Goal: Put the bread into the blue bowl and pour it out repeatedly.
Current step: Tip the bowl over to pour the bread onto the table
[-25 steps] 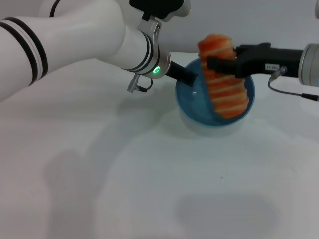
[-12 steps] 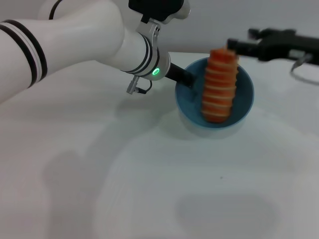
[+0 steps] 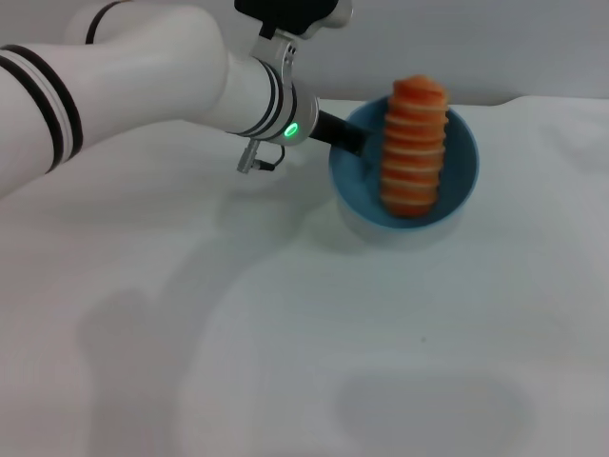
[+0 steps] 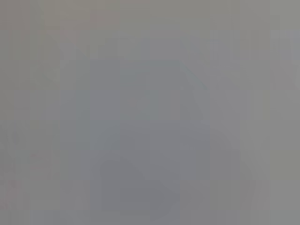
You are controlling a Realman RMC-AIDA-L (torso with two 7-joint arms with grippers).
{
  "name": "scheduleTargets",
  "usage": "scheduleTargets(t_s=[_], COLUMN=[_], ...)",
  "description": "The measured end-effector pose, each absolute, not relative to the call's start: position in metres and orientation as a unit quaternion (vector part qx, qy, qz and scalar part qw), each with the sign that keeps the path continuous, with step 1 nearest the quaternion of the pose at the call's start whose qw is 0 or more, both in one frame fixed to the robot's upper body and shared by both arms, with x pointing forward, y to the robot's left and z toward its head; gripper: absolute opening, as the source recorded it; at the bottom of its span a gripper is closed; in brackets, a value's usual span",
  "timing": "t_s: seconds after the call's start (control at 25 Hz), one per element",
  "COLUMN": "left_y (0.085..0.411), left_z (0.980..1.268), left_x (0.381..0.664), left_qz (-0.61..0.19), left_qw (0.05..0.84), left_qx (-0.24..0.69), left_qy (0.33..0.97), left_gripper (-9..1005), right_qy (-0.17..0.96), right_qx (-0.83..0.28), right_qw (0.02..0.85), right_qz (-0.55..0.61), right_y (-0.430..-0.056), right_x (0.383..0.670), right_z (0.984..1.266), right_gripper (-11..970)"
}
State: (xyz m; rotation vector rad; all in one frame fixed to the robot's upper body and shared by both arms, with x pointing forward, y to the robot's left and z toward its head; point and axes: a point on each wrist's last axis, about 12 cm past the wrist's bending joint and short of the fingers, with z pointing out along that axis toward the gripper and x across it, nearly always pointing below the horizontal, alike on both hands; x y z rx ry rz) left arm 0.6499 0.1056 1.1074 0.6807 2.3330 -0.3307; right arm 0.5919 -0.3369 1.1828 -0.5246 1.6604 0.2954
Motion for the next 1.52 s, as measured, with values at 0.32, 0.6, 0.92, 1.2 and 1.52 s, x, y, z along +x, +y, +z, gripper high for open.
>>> scheduleTargets(t_s=[0.32, 0.6, 0.92, 1.2, 1.52], left_y=[0.098, 0.085, 0.073, 0.06, 0.061], left_z=[1.116, 1.121, 1.123, 1.109, 1.104], left_x=[0.657, 0.658, 0.657, 0.641, 0.634], left_qz=[-0.117, -0.104, -0.086, -0.07, -0.063], left_qw=[0.381, 0.414, 0.488, 0.525, 0.544], left_qx=[0.284, 0.318, 0.352, 0.421, 0.437], left_qy=[0.872, 0.846, 0.794, 0.737, 0.713], left_gripper=[-2, -2, -1, -1, -1], right_qy=[0.719, 0.684, 0.674, 0.666, 0.665], right_qx=[-0.128, -0.063, -0.048, -0.038, -0.036], right_qw=[0.675, 0.722, 0.732, 0.739, 0.739], right_qz=[0.103, 0.085, 0.087, 0.096, 0.099], right_y=[-0.392, -0.396, -0.385, -0.385, -0.384], right_x=[0.551, 0.507, 0.478, 0.466, 0.466], right_z=[1.133, 1.074, 1.047, 1.044, 1.044], right_gripper=[749, 748, 748, 748, 748])
